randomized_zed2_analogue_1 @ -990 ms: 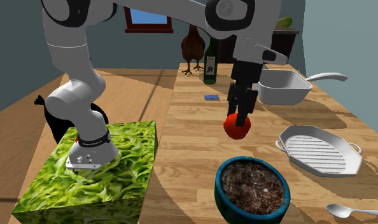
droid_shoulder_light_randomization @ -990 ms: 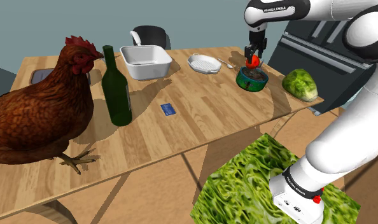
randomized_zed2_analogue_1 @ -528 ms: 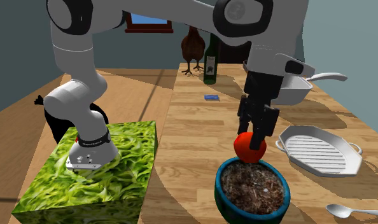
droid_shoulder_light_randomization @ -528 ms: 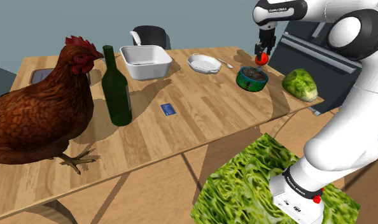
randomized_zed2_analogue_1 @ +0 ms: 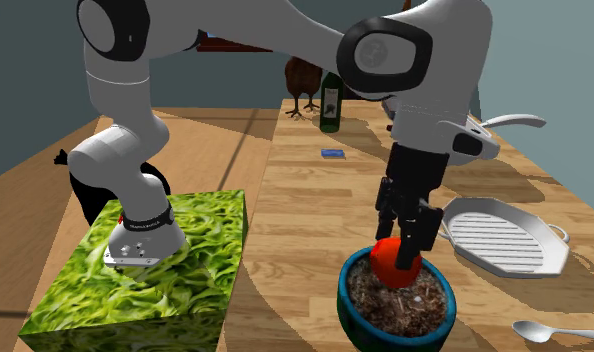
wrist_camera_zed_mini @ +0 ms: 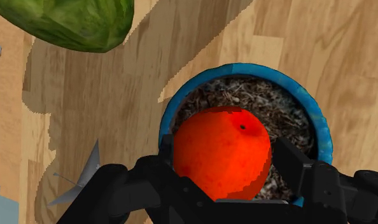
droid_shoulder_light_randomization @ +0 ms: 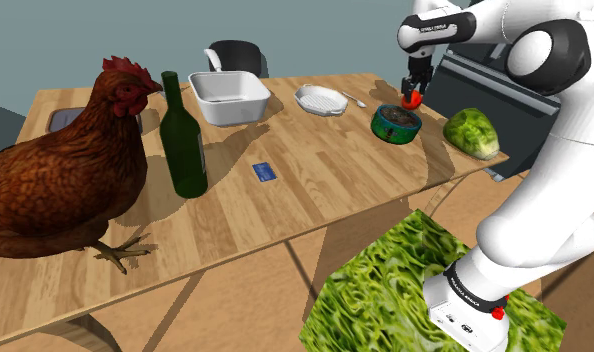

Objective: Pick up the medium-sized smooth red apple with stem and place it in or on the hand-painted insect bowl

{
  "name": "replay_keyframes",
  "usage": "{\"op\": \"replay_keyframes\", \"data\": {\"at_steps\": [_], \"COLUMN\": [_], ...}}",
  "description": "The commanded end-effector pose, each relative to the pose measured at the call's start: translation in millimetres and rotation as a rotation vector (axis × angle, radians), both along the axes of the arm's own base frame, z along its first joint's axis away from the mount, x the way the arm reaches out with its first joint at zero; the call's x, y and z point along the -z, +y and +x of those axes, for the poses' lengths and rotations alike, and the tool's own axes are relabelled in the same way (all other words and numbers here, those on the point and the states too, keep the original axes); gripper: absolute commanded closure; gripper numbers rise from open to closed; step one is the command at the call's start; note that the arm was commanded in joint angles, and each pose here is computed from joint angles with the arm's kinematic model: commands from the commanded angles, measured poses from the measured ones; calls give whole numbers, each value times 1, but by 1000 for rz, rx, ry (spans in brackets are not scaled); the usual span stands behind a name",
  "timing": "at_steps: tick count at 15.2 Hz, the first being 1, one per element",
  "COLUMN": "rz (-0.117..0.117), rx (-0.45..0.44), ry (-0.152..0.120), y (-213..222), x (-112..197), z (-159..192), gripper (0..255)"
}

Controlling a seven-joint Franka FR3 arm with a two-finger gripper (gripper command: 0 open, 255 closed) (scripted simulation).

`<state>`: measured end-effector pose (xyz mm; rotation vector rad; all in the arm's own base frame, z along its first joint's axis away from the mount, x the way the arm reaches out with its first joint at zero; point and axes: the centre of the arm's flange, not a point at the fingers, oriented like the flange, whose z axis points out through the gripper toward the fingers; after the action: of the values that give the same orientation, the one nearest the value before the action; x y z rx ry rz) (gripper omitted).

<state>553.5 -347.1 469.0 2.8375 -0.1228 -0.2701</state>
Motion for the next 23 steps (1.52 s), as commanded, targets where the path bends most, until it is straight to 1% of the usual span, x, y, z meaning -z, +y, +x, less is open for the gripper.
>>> {"op": "replay_keyframes", "data": {"at_steps": [1, 8, 15, 16, 21, 23], "rz": [0, 0, 0, 0, 0, 0], "rx": [0, 0, 0, 0, 0, 0], "ry": [0, -1, 0, 0, 0, 0], "y": [0, 0, 0, 0, 0, 7], "x": [10, 45, 45, 45, 45, 20], "z": [1, 1, 1, 1, 1, 6], "gripper": [255, 255, 255, 0, 0, 0]}}
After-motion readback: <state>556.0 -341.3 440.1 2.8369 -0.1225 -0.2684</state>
